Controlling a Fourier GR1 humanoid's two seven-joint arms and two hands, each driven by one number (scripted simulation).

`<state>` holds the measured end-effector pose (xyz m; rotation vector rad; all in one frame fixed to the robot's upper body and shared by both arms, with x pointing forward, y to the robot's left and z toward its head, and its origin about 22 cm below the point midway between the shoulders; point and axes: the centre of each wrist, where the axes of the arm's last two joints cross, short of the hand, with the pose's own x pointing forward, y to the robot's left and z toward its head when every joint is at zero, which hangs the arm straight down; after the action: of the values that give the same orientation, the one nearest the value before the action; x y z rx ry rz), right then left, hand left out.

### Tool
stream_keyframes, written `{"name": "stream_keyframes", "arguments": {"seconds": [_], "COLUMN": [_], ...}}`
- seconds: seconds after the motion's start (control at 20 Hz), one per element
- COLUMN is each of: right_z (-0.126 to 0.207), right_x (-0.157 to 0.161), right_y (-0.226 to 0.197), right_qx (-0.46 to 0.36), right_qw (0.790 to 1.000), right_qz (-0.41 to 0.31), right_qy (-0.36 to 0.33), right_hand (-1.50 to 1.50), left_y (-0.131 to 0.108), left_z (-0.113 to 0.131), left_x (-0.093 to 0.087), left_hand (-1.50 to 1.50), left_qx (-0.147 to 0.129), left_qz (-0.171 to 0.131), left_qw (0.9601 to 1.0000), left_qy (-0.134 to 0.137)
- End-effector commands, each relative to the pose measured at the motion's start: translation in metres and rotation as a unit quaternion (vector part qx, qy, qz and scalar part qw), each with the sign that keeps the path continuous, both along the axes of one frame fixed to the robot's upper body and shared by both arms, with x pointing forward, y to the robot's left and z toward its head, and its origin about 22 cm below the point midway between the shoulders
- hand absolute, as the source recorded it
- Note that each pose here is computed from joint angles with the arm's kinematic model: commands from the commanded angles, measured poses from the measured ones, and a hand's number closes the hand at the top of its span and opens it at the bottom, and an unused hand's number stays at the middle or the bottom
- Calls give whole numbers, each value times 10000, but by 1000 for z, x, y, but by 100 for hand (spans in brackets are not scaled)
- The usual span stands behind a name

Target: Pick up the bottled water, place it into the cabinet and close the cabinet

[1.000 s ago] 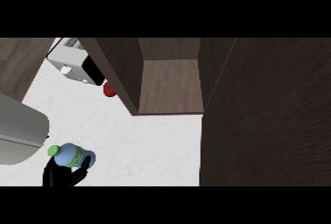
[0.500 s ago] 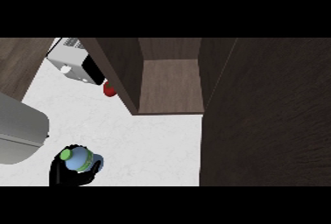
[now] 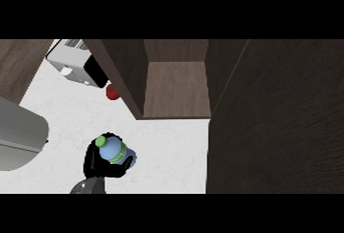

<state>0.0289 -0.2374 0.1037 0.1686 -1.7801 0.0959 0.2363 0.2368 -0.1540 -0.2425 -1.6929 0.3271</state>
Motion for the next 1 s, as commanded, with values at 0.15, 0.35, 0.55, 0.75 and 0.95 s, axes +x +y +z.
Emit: {"name": "stream_keyframes", "arguments": {"seconds": [0.15, 0.35, 0.55, 0.75, 0.95], "right_z": [15, 13, 12, 10, 15], "right_x": [-4, -3, 3, 2, 5], "right_y": [-3, 6, -2, -8, 6], "right_qx": [27, 283, 242, 227, 263], "right_qw": [9999, 9994, 9995, 9995, 9993], "right_qz": [75, -18, -24, -75, -99], "right_qy": [-123, -196, -220, -225, -240], "right_hand": [-150, -150, -150, -150, -150], "left_y": [-47, -80, -97, -130, -149], "left_z": [36, 71, 83, 124, 154], "left_x": [23, 41, 46, 67, 91], "left_hand": [150, 150, 150, 150, 150], "left_qx": [-169, -124, 448, 744, 858], "left_qz": [-369, -512, -436, -572, -443], "left_qw": [9992, 9986, 9974, 9947, 9947], "left_qy": [-16, -79, -345, -420, -363]}}
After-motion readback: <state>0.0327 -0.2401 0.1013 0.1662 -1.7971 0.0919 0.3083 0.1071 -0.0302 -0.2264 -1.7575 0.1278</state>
